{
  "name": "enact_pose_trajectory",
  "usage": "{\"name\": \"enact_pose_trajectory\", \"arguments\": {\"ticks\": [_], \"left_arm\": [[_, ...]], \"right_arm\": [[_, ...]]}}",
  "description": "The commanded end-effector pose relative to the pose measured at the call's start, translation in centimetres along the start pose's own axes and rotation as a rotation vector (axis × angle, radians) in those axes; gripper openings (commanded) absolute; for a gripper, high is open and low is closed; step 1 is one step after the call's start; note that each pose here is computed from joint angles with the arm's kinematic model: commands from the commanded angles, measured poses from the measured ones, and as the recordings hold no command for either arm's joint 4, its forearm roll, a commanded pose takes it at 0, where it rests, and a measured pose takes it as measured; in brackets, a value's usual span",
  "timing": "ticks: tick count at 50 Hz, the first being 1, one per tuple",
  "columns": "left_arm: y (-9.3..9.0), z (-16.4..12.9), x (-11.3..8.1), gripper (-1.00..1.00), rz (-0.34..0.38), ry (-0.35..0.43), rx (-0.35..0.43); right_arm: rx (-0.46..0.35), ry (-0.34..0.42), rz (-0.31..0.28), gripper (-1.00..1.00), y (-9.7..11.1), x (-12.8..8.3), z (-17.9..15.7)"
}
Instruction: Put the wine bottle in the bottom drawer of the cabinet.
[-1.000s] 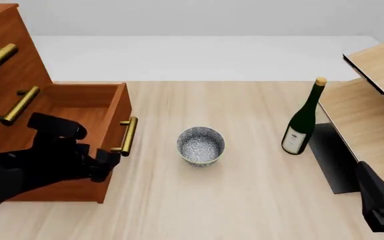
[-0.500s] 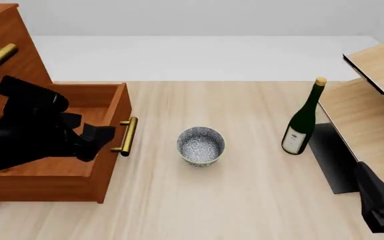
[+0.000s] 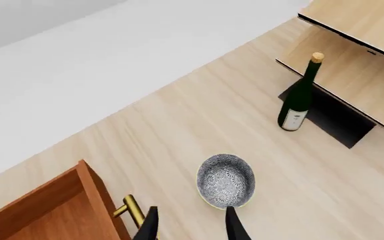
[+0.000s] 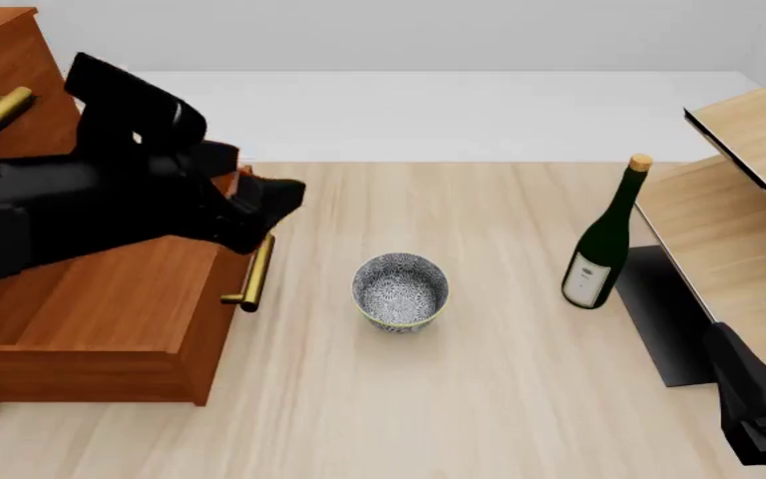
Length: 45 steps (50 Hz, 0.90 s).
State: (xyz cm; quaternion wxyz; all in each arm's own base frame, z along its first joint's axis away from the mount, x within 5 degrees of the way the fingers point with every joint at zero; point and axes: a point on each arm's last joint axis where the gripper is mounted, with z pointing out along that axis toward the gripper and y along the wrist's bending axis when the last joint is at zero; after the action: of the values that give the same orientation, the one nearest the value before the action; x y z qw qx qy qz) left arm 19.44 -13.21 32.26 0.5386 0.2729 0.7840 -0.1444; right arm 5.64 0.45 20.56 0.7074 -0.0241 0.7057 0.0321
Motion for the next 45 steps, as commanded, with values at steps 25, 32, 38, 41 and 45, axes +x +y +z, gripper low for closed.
{"name": "enact_pose_trajectory", "arguments": {"ticks": [25,32,38,41,45], "left_arm": [[-5.9,6.4,-8.4,1.00,0.079,-0.233,0.172],[-9.0,6.9,-9.1,1.00,0.126,-0.272,0.250],[-9.4,7.9,-10.4,1.00,0.108,-0.305,0.251],[-9.6,8.5,-10.7,1.00,0.100,-0.300,0.254],[-10.2,10.1,-10.9,1.00,0.108,-0.265,0.260]], "right_arm": [[-0.006,0.001,0.011,1.00,0.0,0.0,0.0],[-0.006,0.003,0.015,1.00,0.0,0.0,0.0],[-0.007,0.003,0.018,1.00,0.0,0.0,0.0],[-0.009,0.003,0.020,1.00,0.0,0.0,0.0],[-0.013,0.005,0.019,1.00,0.1,0.0,0.0]]}}
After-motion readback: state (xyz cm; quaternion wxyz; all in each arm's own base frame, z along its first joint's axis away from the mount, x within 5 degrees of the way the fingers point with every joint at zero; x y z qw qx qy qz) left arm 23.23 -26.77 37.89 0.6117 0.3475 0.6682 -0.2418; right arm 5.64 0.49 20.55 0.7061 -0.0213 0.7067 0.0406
